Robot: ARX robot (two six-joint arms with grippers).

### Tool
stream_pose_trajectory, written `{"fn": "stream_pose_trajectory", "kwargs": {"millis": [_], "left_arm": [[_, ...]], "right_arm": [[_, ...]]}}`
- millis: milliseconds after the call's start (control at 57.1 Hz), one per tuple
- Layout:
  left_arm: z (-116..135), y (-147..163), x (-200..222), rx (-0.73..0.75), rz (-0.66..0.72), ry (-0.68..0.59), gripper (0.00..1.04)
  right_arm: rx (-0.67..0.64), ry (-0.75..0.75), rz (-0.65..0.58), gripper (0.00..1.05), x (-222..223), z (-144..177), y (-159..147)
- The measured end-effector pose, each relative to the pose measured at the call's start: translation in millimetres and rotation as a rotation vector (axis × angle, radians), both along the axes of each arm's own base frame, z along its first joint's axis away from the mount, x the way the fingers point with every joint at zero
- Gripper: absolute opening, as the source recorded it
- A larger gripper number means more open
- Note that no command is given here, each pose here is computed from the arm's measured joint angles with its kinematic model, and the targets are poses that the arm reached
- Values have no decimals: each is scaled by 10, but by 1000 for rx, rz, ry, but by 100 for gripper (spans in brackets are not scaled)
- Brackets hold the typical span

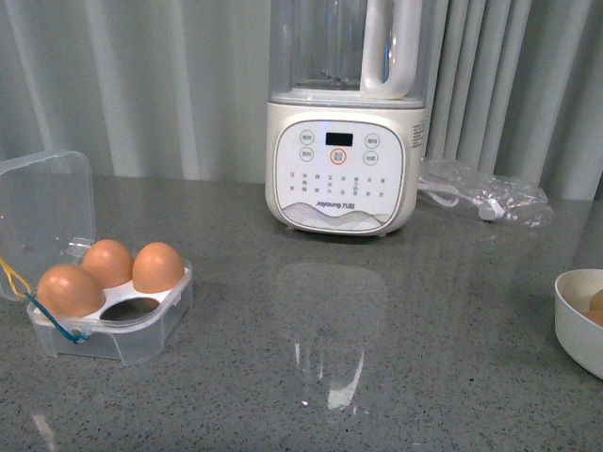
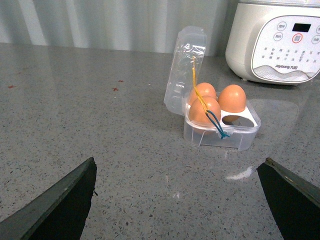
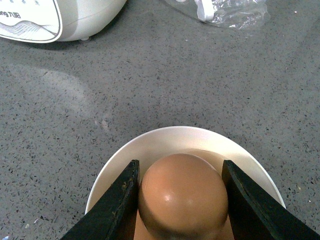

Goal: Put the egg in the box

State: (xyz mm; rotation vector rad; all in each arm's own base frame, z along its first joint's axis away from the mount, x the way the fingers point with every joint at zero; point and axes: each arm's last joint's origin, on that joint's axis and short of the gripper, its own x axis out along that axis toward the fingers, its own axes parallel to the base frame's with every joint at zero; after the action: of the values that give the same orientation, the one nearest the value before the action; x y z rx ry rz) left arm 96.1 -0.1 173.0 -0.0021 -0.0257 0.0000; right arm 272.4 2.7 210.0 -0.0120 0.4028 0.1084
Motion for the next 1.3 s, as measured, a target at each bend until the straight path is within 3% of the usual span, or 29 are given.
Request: {"fn": "stream_pose_trajectory", "kwargs": {"millis": [298,490,788,963,1103,1296], "left_arm": [[0,0,0,0,0,0,98],[0,0,0,0,0,0,98],[0,0,0,0,0,0,98],[0,0,0,0,0,0,98],[0,0,0,0,0,0,98],[0,0,0,0,0,0,98]], "right_arm": [[-9,-26,16,42,-28,71,20],[15,-135,128,42,161,359,244],[79,-149,385,42,555,574,899],[163,-117,657,42,668,622,1422],[208,-78,819,42,712,567,1617],[215,-58,903,42,785,476,1670]]}}
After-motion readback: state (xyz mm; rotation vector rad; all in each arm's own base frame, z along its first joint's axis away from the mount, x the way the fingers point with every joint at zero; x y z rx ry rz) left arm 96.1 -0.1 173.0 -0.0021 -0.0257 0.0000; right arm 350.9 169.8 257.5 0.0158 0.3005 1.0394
